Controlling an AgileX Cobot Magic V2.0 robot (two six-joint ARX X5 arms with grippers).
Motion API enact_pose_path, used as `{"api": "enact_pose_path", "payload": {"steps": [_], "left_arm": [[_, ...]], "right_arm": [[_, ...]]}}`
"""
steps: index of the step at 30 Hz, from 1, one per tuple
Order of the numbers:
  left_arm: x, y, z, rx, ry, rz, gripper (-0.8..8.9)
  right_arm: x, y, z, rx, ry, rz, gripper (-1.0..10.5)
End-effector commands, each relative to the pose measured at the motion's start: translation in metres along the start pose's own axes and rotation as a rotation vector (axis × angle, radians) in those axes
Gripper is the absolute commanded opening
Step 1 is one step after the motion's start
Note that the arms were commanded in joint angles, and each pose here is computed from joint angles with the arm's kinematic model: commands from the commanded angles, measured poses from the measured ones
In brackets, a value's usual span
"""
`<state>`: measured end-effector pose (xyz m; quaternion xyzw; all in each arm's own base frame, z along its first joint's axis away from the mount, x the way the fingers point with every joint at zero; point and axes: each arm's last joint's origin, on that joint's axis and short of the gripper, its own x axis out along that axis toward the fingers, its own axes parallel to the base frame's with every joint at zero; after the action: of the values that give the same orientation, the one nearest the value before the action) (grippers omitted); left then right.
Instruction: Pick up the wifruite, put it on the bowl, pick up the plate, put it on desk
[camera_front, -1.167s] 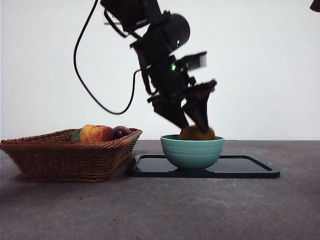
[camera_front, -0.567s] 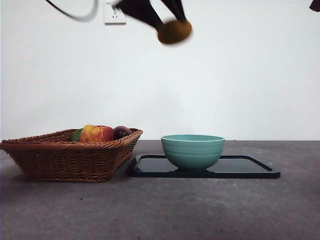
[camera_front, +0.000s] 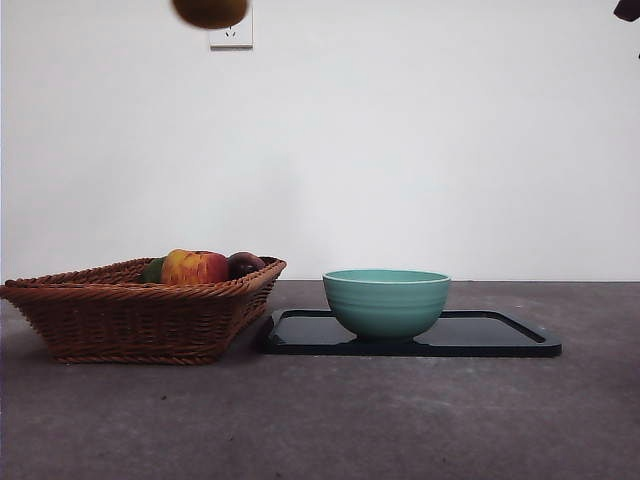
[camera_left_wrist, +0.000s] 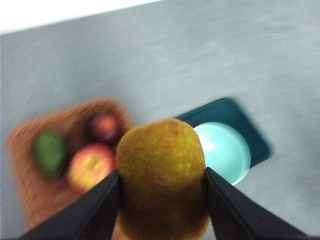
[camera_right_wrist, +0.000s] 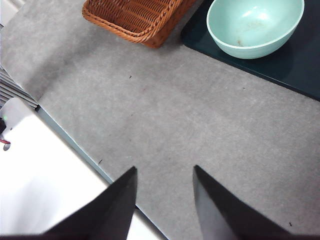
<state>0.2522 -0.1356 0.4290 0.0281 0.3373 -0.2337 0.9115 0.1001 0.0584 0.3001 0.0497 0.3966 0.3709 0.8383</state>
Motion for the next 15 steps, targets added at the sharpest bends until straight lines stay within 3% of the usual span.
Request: {"api": "enact_pose_path", "payload": {"steps": [1, 9, 15], "left_arm": [[0.003, 0.003, -0.010, -0.053, 0.012, 0.026, 2.09], [0.033, 0.014, -0.054, -0.126, 0.046, 0.140, 2.09], [0.069, 0.019, -0.089, -0.169, 0.075, 0.161, 2.09]], "right_arm": [[-0.001, 0.002, 0.002, -0.024, -0.012, 0.009, 1.8], [-0.001, 0.002, 0.002, -0.023, -0.012, 0.009, 1.8], [-0.001, 0.002, 0.002, -0.022, -0.012, 0.009, 1.8]]}}
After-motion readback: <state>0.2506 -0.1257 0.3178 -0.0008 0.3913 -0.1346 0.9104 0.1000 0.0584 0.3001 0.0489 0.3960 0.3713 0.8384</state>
